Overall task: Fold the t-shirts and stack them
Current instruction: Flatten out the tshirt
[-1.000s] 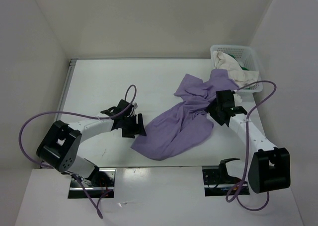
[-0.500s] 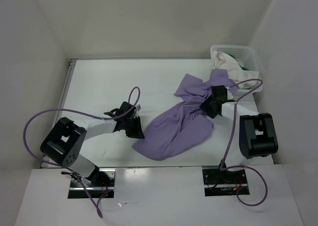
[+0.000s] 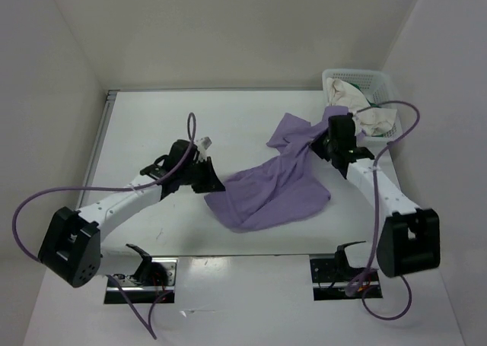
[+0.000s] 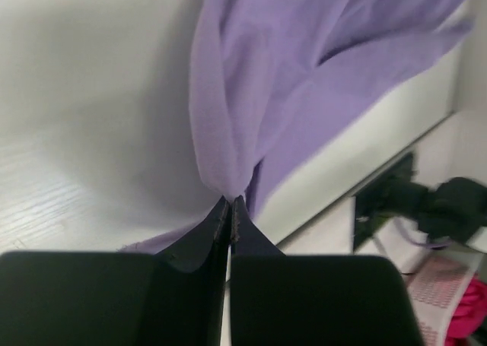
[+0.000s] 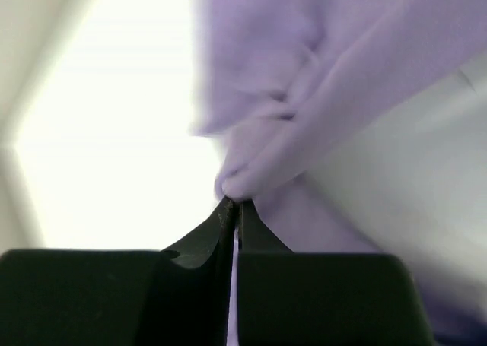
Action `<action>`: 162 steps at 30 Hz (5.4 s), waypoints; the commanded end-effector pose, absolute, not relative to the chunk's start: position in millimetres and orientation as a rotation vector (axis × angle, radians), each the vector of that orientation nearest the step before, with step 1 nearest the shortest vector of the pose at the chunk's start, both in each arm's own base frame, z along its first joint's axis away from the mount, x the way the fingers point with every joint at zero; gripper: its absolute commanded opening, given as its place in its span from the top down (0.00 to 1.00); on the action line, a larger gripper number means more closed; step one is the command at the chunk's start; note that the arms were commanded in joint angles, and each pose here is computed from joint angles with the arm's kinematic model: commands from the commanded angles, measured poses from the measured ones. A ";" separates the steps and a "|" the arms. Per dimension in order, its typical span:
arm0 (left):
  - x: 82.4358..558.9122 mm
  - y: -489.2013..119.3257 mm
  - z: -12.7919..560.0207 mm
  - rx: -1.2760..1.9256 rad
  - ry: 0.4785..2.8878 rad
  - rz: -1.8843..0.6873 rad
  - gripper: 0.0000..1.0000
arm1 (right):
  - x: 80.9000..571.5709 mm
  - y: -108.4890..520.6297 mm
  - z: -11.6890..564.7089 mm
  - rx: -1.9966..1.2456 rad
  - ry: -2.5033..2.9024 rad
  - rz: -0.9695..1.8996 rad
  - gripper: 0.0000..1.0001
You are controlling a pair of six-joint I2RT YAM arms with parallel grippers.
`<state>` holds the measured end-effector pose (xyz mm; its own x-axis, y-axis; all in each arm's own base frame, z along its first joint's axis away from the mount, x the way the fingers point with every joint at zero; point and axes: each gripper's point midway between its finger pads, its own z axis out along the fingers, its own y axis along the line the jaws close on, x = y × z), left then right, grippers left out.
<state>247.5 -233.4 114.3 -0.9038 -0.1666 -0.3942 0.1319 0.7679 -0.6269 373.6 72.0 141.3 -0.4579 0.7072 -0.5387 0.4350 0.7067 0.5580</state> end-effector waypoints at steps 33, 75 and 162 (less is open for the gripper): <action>480.5 -6.6 285.9 -0.462 1.990 -0.739 0.82 | 471.8 197.5 315.5 0.298 2.008 0.903 0.96; 331.3 -285.2 53.6 0.293 2.549 -0.528 0.50 | 324.1 144.6 143.8 0.434 2.310 0.673 0.75; 370.6 -53.9 463.1 -0.229 1.648 -0.852 1.00 | 328.4 87.2 528.4 0.383 1.508 0.591 1.00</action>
